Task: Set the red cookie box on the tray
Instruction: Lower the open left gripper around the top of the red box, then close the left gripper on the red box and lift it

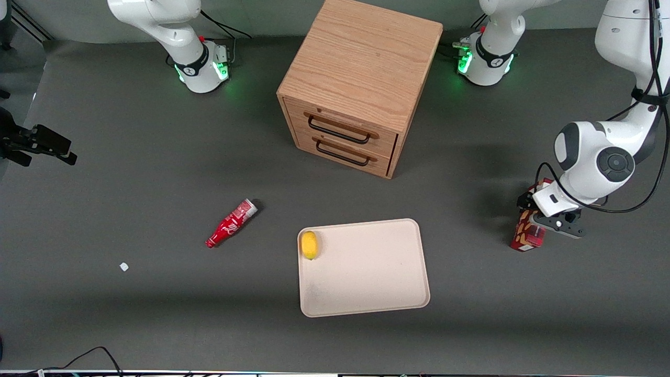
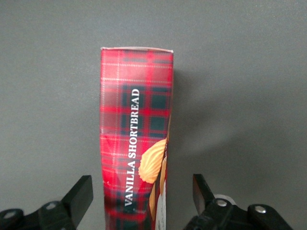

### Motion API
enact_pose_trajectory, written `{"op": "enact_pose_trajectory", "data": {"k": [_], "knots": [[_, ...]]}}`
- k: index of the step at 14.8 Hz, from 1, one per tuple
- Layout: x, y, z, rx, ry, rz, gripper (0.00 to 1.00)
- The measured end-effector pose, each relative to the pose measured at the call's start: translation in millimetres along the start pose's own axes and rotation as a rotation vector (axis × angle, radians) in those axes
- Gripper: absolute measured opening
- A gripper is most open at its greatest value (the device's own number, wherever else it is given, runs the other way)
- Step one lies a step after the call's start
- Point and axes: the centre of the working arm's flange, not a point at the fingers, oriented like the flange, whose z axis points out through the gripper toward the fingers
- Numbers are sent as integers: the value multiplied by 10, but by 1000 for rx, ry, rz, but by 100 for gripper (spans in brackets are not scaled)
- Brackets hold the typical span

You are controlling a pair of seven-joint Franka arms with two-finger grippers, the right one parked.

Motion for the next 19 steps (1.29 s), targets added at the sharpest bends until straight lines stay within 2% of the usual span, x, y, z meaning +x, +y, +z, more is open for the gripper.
{"op": "enact_pose_trajectory", "data": {"k": [2,6,7,11,13,16,19], "knots": [[-4,4,14,-1,-2,0,64],[-6,6,19,-2,-4,1,23],[-5,7,19,-2,-4,1,19],[24,-16,-25,3,3,-1,19],[81,-79,-185,9,-6,-5,16],[219,-214,-750,24,-28,-22,16],[383,-270,-1488,0,-32,-60,16]]}}
